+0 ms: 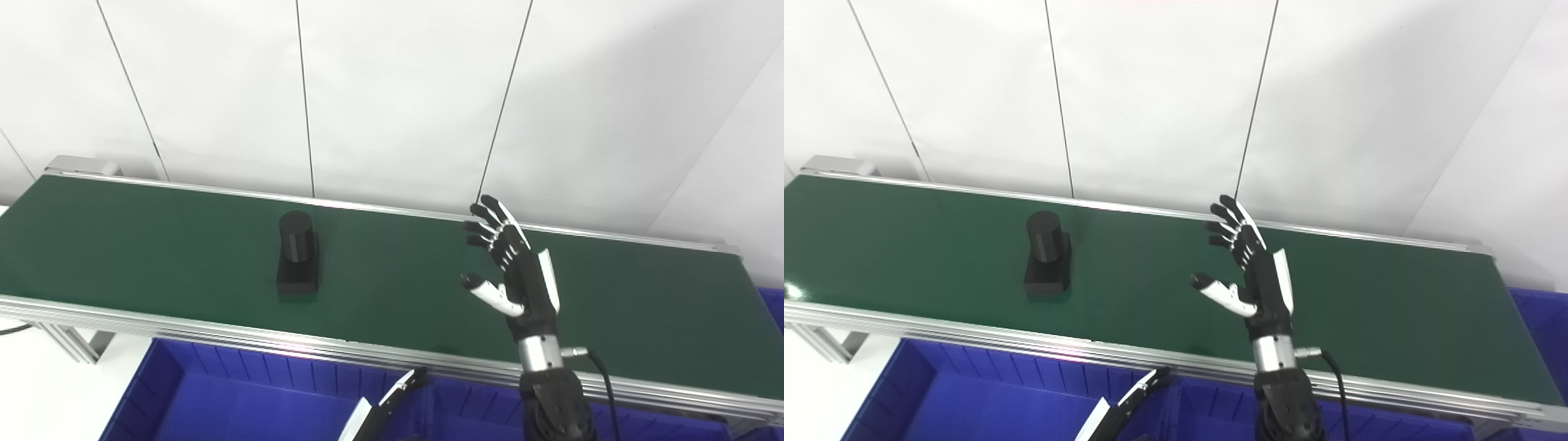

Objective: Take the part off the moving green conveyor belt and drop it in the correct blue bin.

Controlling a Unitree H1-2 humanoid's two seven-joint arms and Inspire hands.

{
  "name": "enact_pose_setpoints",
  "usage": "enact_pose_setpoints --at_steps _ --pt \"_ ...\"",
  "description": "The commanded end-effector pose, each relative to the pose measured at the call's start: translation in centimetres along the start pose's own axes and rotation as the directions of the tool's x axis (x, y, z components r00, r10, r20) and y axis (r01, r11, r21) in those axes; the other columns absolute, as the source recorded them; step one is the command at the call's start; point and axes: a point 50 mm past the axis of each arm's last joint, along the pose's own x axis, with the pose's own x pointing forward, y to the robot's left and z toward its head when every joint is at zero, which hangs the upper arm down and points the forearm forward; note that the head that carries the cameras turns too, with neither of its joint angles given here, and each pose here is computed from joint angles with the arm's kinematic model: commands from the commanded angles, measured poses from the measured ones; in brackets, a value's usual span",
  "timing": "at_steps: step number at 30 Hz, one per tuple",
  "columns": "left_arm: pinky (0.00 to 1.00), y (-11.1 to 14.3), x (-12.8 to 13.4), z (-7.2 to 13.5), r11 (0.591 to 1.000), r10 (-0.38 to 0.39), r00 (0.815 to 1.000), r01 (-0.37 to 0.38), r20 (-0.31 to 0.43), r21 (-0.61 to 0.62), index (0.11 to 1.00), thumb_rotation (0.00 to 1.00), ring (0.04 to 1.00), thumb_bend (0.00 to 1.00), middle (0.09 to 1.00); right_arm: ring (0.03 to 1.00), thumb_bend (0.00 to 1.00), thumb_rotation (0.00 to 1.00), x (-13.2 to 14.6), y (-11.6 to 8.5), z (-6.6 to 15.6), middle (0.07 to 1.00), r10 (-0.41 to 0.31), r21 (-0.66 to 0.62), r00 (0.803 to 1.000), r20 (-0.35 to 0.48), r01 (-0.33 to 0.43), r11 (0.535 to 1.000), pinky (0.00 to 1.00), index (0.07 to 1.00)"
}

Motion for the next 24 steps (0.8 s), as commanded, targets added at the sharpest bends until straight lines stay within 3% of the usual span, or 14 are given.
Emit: enact_pose_setpoints --at_steps 1,6,9,14,24 --pt "0.96 -0.1 0.7 1.1 1.000 0.008 0.998 -0.007 0.068 -0.013 0.935 1.00 0.929 0.87 0.906 0.773 0.95 0.50 1.7 0.5 1.1 0.853 0.000 0.009 0.999 0.047 0.000 1.000 0.70 0.886" --pt "0.97 -0.1 0.7 1.0 1.000 0.007 0.998 -0.006 0.063 -0.017 0.935 0.99 0.926 0.89 0.903 0.770 0.90 0.58 3.0 0.2 1.1 0.866 0.088 -0.181 0.993 0.082 -0.072 0.981 0.69 0.899" --pt "0.97 -0.2 0.7 1.0 1.000 0.003 0.998 -0.002 0.064 -0.017 0.937 0.99 0.928 0.88 0.905 0.771 0.90 0.56 4.0 -0.4 0.8 0.872 0.125 -0.261 0.989 0.077 -0.101 0.960 0.69 0.890" --pt "0.96 -0.2 0.6 1.2 1.000 0.006 0.998 -0.005 0.068 -0.023 0.935 0.97 0.921 0.89 0.897 0.769 0.90 0.52 5.3 -1.1 0.1 0.868 0.144 -0.300 0.989 0.036 -0.126 0.945 0.67 0.876" --pt "0.96 -0.8 0.3 1.5 1.000 0.005 0.997 -0.003 0.076 -0.025 0.935 0.97 0.923 0.89 0.902 0.744 0.92 0.48 6.5 -0.1 -1.6 0.865 0.140 -0.312 0.989 -0.043 -0.147 0.939 0.62 0.885"
